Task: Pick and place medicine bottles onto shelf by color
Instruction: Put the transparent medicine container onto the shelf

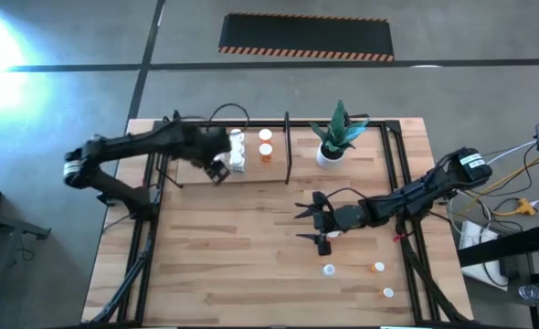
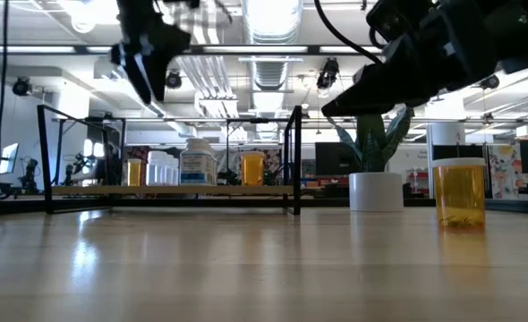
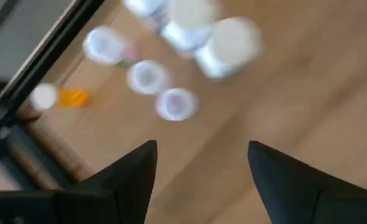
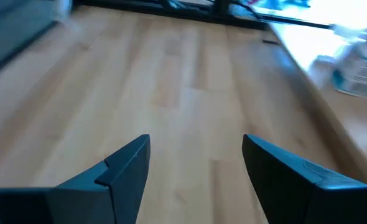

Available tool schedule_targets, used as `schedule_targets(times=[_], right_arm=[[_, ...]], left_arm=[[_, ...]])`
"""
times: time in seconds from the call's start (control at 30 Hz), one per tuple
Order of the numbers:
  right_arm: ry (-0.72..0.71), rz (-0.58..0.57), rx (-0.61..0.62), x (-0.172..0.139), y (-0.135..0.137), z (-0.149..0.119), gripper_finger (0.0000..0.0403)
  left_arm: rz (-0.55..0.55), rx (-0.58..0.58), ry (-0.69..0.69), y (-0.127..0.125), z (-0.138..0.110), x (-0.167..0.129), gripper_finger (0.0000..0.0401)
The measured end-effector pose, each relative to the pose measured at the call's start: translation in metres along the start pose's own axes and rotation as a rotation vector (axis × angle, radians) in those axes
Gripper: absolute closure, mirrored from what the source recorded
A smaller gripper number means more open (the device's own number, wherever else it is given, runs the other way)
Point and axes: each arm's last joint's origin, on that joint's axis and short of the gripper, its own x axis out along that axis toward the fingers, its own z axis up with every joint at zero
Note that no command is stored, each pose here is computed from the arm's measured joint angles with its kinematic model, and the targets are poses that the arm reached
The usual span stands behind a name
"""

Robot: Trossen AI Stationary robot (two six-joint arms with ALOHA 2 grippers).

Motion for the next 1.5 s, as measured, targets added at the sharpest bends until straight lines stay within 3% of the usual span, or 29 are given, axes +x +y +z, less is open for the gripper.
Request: schedule_targets(times=[0.2,0.4,0.53,0.6,0.8,0.97,1.13,1.2,1.5], right_arm=[[0.09,-0.167,-0.036,-0.014,0.017,-0.006,0.0158],[0.172,-0.086,0.006,-0.048,0.036,-0.005,0.0158],[0.21,-0.042,0.077,-0.078,0.042,-0.002,0.0158],[0.211,-0.023,0.116,-0.09,0.043,0.001,0.0158],[0.206,0.007,0.162,-0.118,0.041,0.004,0.0158],[0.186,-0.193,0.19,-0.133,0.026,0.001,0.0158],[0.138,-0.29,0.213,-0.139,0.019,0.002,0.0158],[0.128,-0.286,0.218,-0.139,0.02,0.003,0.0158],[0.145,-0.29,0.201,-0.133,0.024,0.001,0.0158]], left_arm=[[-0.234,0.214,-0.253,-0.057,-0.049,-0.023,0.0166],[-0.556,0.516,-0.656,-0.143,-0.097,-0.013,0.0166],[-0.708,0.55,-0.908,-0.19,-0.109,0.008,0.0166],[-0.754,0.564,-0.964,-0.209,-0.109,0.022,0.0166],[-0.76,0.619,-1.018,-0.258,-0.1,0.067,0.0166],[-0.754,0.607,-1.015,-0.298,-0.081,0.101,0.0166],[-0.864,0.575,-0.989,-0.333,-0.051,0.126,0.0166],[-0.91,0.563,-0.981,-0.343,-0.041,0.134,0.0166],[-0.907,0.555,-0.882,-0.363,-0.028,0.161,0.0166]])
